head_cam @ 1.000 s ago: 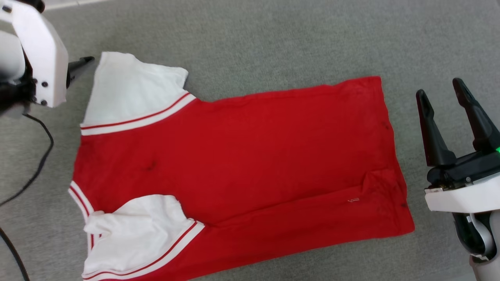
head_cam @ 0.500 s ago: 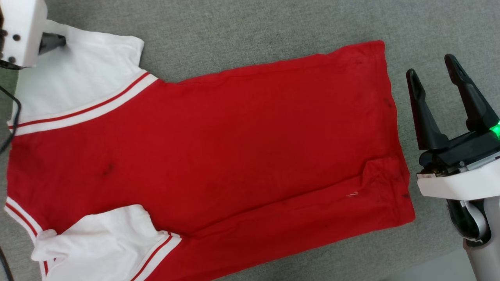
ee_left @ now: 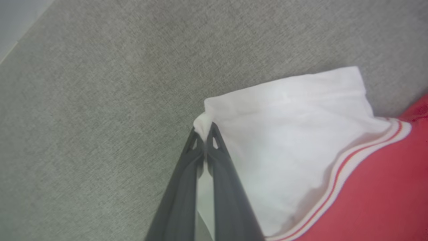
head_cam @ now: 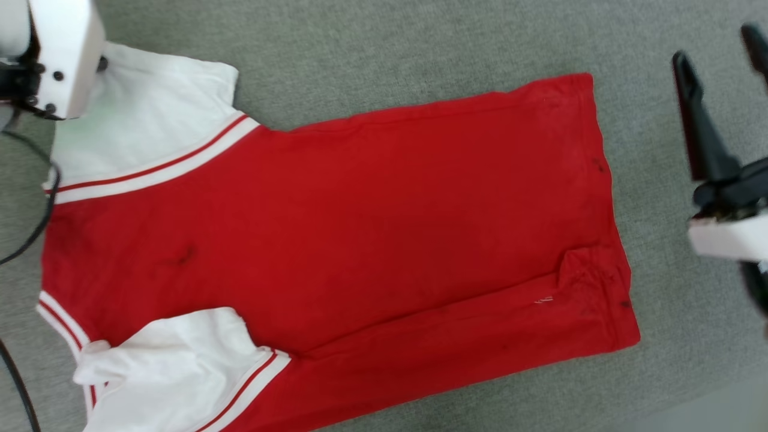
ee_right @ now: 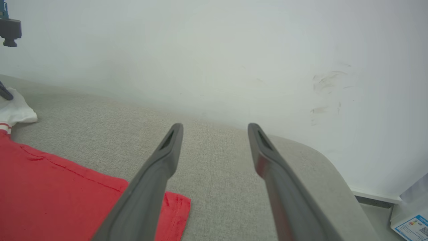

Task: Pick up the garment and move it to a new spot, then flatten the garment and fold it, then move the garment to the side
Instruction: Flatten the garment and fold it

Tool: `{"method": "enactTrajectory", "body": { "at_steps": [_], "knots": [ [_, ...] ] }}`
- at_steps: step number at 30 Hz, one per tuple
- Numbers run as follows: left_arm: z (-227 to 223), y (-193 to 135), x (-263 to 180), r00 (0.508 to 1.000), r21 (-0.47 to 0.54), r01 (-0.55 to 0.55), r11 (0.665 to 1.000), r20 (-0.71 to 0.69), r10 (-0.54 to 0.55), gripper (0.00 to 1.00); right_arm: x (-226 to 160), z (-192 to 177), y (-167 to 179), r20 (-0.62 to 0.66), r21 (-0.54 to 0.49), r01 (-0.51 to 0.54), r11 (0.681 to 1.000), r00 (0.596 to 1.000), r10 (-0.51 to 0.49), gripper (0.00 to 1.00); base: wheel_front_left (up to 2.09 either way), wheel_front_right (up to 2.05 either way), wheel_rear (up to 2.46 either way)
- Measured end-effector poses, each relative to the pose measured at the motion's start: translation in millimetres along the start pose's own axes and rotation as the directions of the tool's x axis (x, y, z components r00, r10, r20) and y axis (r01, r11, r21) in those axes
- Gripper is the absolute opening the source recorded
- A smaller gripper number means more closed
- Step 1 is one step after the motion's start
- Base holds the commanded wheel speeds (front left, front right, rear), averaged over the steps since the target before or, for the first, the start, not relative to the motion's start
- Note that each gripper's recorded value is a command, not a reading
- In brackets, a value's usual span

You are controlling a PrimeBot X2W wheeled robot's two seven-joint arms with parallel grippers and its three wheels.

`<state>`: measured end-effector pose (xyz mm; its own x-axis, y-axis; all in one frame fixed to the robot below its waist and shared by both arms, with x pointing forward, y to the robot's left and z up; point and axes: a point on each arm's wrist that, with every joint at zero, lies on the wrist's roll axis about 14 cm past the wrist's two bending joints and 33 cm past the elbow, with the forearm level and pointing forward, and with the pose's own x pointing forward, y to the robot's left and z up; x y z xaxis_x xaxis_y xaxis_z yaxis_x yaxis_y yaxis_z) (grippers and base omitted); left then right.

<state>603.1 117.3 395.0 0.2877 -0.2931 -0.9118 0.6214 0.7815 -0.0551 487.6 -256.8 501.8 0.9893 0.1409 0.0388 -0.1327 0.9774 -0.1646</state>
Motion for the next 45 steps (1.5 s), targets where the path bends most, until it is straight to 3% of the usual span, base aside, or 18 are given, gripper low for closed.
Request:
{"method": "enactTrajectory", "body": {
  "at_steps": [3,10,13,18,21,27,33,41,42,43,45],
  "knots": [
    [8.3,-5.5,-15.2,0.999,0.025,-0.006,1.000,0.051,0.005,0.00,13.0,17.1,-6.1,-0.014,-0.071,-0.035,0.997,0.999,0.034,1.00,0.00,0.00,0.00],
    [12.9,-20.5,-40.8,0.992,0.061,0.000,0.998,0.124,-0.008,0.00,36.2,22.7,-10.2,-0.212,-0.167,-0.130,0.977,0.973,0.093,1.00,0.00,0.00,0.00],
    [9.8,-26.6,-53.7,0.988,0.082,-0.005,0.997,0.152,-0.008,0.00,39.8,1.2,2.4,-0.436,-0.179,-0.242,0.954,0.889,0.143,1.00,0.00,0.00,0.00],
    [3.0,-39.9,-61.9,0.985,0.121,0.010,0.993,0.169,-0.030,0.00,25.9,-33.9,21.0,-0.710,-0.105,-0.374,0.921,0.677,0.194,1.00,0.00,0.00,0.00],
    [-1.9,-42.6,-63.6,0.985,0.140,0.008,0.990,0.169,-0.032,0.00,18.3,-47.9,30.5,-0.808,-0.052,-0.425,0.904,0.549,0.211,1.00,0.00,0.00,0.00],
    [-1.6,-45.0,-65.9,0.981,0.158,0.014,0.987,0.187,-0.044,0.00,17.8,-73.8,33.4,-0.910,0.048,-0.408,0.912,0.358,0.208,1.00,0.00,0.00,0.00],
    [-1.5,-40.6,-63.3,0.977,0.153,0.018,0.988,0.206,-0.050,0.00,24.1,-108.7,45.6,-0.936,0.117,-0.365,0.924,0.271,0.226,1.00,0.00,0.00,0.00],
    [-5.0,-32.8,-57.4,0.976,0.138,0.021,0.990,0.213,-0.050,0.00,21.5,-139.4,58.7,-0.943,0.152,-0.367,0.918,0.225,0.246,1.00,0.00,0.00,0.00],
    [-4.9,-32.3,-57.4,0.975,0.137,0.020,0.990,0.216,-0.050,0.00,21.2,-139.8,59.0,-0.942,0.152,-0.369,0.917,0.227,0.247,0.20,0.00,0.00,0.00],
    [-5.3,-32.0,-57.5,0.975,0.138,0.019,0.990,0.216,-0.049,0.00,21.7,-139.5,58.4,-0.939,0.154,-0.363,0.919,0.236,0.251,0.00,0.00,0.00,0.00],
    [-3.6,-32.5,-60.3,0.972,0.141,0.015,0.990,0.230,-0.048,0.00,21.8,-137.1,58.6,-0.932,0.157,-0.357,0.921,0.255,0.257,0.00,0.00,0.00,0.00]
  ]
}}
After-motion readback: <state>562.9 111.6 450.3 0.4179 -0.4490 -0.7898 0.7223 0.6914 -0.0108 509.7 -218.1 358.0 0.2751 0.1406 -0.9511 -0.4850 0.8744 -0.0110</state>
